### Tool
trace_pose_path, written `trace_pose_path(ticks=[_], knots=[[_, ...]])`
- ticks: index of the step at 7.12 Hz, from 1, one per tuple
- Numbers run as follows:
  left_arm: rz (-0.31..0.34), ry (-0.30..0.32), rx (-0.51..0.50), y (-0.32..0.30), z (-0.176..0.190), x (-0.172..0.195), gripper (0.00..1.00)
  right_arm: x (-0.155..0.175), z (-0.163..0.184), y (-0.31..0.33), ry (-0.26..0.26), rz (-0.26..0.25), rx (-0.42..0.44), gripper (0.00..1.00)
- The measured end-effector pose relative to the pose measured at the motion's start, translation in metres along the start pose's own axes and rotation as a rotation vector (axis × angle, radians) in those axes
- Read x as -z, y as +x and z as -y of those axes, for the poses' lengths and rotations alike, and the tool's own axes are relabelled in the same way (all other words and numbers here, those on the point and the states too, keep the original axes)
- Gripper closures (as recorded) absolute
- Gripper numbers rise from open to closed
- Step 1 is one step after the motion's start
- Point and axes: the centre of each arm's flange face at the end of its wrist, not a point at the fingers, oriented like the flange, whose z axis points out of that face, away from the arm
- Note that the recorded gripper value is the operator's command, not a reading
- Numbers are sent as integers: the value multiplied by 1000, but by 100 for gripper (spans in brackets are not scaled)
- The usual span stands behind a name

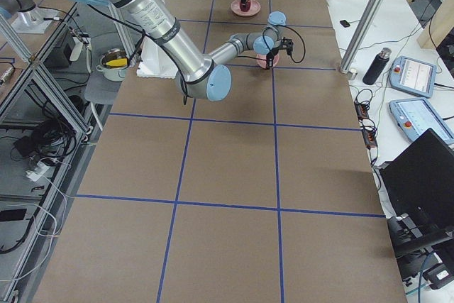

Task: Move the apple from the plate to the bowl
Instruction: 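Set bowl down at center with right gripper while left grasps red apple, then carry the apple toward the bowl with the left gripper while the right gripper withdraws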

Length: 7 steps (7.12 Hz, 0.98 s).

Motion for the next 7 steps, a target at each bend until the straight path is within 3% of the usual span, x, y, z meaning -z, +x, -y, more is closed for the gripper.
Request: trace_pose_path(ticks=[2,4,7], knots=[[-10,5,-4,7,3,6,100,58,16,9,-23,74,-25,0],[-56,20,36,37,21,24,100,100,10,69,-40,129,-43,0],[-88,-3,150,185,108,93,100,127,0,208,-23,114,14,0]])
